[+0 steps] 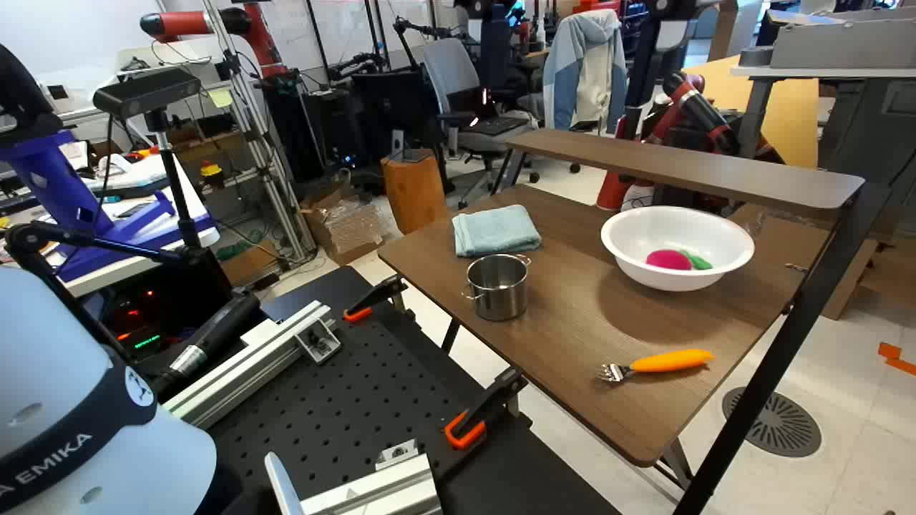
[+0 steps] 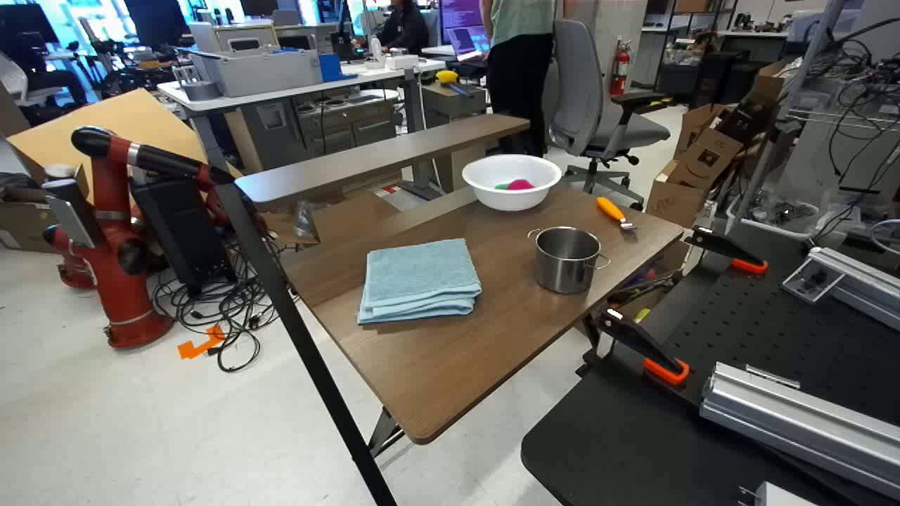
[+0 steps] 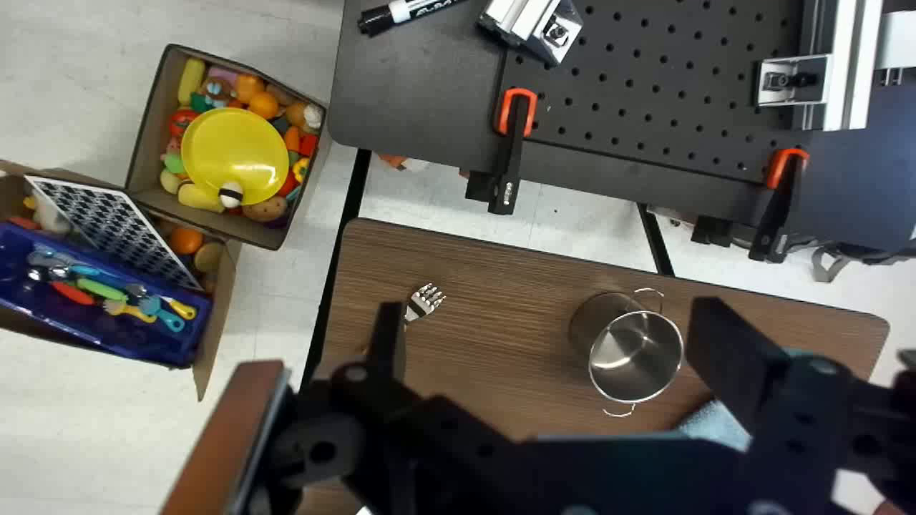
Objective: Move the towel to the right
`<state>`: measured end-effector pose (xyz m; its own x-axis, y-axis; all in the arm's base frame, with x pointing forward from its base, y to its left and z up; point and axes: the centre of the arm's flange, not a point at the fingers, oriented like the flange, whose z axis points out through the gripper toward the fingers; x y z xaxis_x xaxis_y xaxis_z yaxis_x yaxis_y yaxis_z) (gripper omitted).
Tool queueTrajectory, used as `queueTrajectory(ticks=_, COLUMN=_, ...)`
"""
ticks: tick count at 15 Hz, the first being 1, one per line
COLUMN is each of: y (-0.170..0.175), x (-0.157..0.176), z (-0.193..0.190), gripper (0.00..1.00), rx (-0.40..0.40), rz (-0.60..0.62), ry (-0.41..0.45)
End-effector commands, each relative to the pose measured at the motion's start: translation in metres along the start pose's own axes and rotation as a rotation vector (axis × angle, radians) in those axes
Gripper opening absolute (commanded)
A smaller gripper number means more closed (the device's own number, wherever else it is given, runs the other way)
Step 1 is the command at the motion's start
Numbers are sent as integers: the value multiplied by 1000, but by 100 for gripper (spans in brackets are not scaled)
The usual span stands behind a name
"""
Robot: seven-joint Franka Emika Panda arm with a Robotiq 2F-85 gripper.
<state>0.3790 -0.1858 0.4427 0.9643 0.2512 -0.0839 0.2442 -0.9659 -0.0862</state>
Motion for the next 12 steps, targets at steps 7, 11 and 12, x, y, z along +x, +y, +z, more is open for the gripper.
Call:
queueTrajectory(ticks=7, y=-23, x=32, z=-11, gripper=100, rx=32, rz=-38, ry=33)
queueTrajectory(ticks=11, y=-54, x=76, z=-16, gripper=100, rx=78, rz=-45, ry=91)
queueTrajectory(ticks=12, y=-62, x=90, z=-15, gripper=100, rx=88, rz=-48, ry=97)
